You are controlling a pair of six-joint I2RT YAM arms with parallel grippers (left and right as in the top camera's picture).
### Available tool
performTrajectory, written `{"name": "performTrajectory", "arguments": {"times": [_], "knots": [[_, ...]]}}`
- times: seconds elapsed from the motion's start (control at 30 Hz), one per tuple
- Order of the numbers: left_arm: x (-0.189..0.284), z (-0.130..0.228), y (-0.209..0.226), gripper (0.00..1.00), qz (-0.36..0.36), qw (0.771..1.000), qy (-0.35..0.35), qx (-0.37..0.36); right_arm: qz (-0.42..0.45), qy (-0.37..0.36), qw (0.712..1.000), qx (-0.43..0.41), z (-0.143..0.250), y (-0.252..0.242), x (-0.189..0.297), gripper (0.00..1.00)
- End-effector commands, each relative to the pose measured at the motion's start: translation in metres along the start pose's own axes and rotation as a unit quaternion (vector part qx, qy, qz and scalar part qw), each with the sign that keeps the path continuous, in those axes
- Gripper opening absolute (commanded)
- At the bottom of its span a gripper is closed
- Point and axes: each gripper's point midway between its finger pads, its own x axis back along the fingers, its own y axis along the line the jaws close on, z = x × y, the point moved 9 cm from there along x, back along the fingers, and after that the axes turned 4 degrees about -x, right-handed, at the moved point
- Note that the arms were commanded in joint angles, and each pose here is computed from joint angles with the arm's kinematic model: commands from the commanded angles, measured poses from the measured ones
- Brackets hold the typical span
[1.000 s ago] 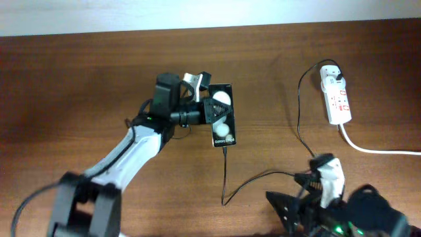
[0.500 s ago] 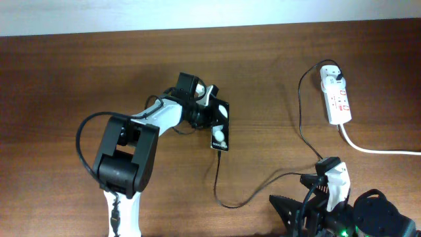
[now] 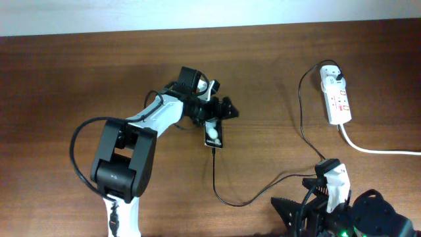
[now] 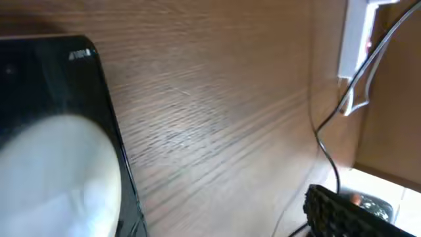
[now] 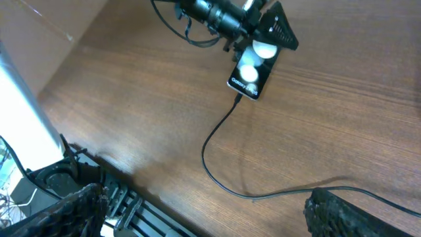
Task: Plug charger to phone and switch on socket
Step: 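Lower the phone flat onto the table with left gripper and release, then retract the left arm to rest and move right gripper toward power strip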
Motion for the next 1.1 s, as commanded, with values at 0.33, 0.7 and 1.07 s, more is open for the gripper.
{"name": "performTrajectory", "arguments": {"times": [0.33, 0.7, 1.07], "knots": [[-0.007, 0.030, 0.058, 0.99, -0.200, 0.978, 0.049, 0.021, 0.004, -0.010, 1.000, 0.002, -0.002, 0.000, 0.003, 0.99], [0.020, 0.038, 0.078, 0.99, -0.299, 0.951, 0.063, 0.053, 0.044, -0.007, 0.999, 0.004, 0.004, -0.010, -0.010, 0.99], [0.187, 0.045, -0.022, 0.99, -0.335, 0.937, -0.096, -0.006, 0.194, -0.017, 0.980, -0.034, -0.015, -0.019, -0.051, 0.62]]}}
